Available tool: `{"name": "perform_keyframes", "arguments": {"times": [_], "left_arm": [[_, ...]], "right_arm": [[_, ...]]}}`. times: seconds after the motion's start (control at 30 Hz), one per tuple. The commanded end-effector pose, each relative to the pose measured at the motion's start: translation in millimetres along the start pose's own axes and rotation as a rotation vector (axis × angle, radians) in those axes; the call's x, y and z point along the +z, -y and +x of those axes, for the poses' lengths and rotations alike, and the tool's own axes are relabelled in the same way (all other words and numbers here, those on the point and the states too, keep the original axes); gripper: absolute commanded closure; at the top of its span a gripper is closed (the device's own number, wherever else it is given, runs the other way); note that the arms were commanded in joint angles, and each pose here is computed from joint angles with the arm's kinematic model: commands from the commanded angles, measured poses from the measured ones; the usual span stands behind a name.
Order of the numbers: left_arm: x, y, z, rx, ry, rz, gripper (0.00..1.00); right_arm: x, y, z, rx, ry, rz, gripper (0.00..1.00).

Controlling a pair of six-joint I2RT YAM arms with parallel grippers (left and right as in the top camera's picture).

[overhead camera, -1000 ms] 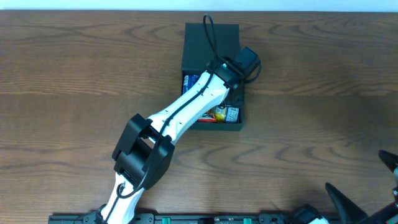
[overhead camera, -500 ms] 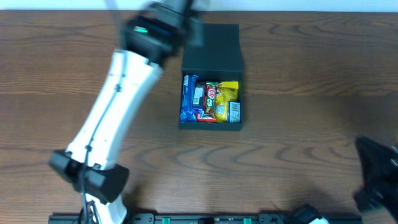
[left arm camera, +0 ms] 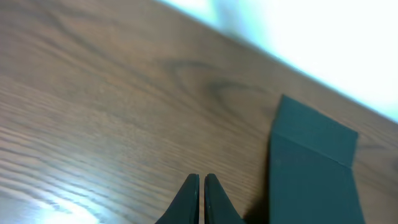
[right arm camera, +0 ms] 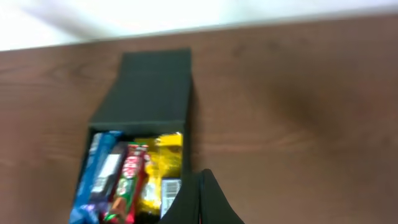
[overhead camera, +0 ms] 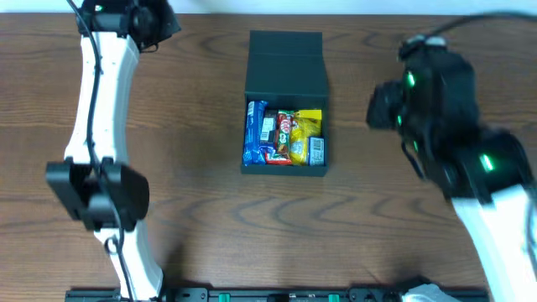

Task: Pack container
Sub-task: 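Raise both grippers to the lid's back corners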

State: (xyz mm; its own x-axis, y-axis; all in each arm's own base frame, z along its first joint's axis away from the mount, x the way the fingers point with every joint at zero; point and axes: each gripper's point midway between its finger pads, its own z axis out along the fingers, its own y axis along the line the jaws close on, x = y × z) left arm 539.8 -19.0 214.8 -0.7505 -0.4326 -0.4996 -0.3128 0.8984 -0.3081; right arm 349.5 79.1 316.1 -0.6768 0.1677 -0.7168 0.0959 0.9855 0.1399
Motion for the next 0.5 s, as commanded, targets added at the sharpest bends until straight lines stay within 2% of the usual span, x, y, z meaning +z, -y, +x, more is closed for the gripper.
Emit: {"name": "perform_keyframes", "arguments": {"times": [0.0,0.1,0.17,0.23,0.33,0.47], "left_arm": [[43,11,30,-0.041,-0.142,0.082,0.94],[64,34,61,0.018,-0.254,0.178,0.94],[73,43,78,0.041,-0.302,0.187,0.94],[83,48,95,0.048,-0.349,0.178,0.94],[100,58,122,0.022,-0.444,0.219,0.94],[109,70,140,-0.036,-0.506,0.238,0.94]], "right_arm": [[35,7,13,0.172,-0.107,0.018,0.99],[75,4,13,0.080,-0.138,0.024,0.98],[98,3,10,0.054,-0.147,-0.001,0.98],[128,12,10,0.113,-0.186,-0.050,0.98],[173,32,7,0.251,-0.251,-0.227,0.99],[216,68,4,0.413,-0.287,-0.407,0.99]]}}
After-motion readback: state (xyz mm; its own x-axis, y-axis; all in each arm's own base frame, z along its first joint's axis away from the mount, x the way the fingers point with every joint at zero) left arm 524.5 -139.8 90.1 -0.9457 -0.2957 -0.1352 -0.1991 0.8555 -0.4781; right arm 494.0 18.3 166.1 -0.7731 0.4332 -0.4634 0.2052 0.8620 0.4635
